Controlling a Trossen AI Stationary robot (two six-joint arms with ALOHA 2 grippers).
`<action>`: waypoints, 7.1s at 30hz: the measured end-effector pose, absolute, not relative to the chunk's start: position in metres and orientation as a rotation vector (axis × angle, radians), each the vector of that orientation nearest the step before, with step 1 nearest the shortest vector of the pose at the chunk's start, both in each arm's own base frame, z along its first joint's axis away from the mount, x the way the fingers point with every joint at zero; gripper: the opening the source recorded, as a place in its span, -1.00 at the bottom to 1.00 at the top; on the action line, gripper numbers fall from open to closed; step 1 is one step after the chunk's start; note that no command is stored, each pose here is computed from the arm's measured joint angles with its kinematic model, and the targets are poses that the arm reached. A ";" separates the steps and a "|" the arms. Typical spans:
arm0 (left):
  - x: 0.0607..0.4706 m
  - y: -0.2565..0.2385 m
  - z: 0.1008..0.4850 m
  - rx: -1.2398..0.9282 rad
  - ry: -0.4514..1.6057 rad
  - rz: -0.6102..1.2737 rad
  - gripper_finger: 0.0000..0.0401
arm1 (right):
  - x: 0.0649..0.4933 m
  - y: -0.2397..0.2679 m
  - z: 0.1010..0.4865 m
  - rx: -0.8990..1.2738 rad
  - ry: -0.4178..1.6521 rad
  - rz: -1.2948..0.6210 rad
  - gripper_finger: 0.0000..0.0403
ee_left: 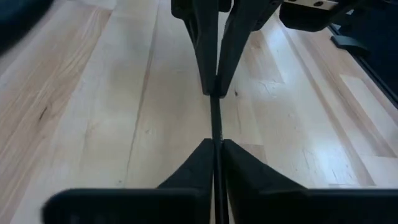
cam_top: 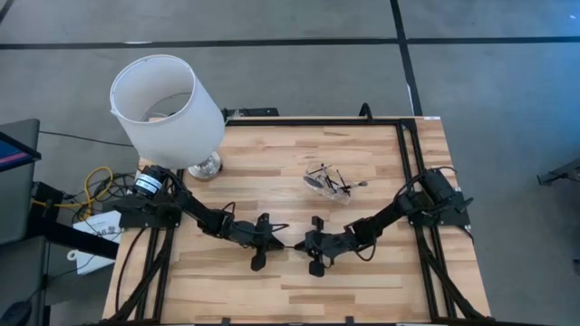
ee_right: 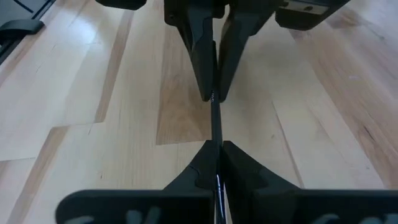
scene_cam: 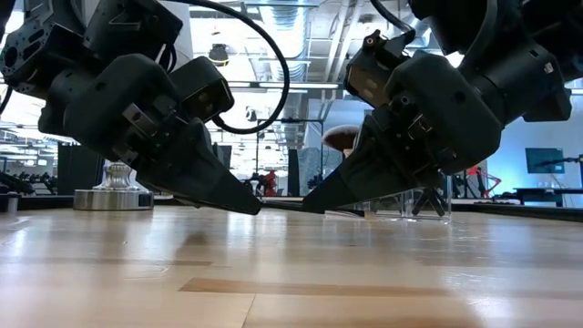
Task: Put items in baskets/containers
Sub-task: Put the black eyeshadow brush into the transparent organizer, then return to Home Position
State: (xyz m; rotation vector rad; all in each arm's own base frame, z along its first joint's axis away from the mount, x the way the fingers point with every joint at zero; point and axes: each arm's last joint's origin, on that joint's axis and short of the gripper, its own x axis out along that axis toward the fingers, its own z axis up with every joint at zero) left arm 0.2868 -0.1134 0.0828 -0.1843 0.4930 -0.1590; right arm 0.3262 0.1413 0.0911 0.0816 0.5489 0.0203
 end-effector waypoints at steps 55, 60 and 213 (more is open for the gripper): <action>0.208 -0.137 0.178 0.345 0.096 0.251 -0.86 | 0.349 0.093 0.189 0.349 -0.036 -0.013 -0.68; 0.213 -0.131 0.177 0.276 0.090 0.247 -0.84 | 0.349 0.093 0.190 0.351 -0.045 -0.012 -0.94; 0.125 -0.010 0.170 0.015 -0.030 0.120 -0.98 | 0.092 0.008 0.173 -0.100 0.077 -0.188 -0.49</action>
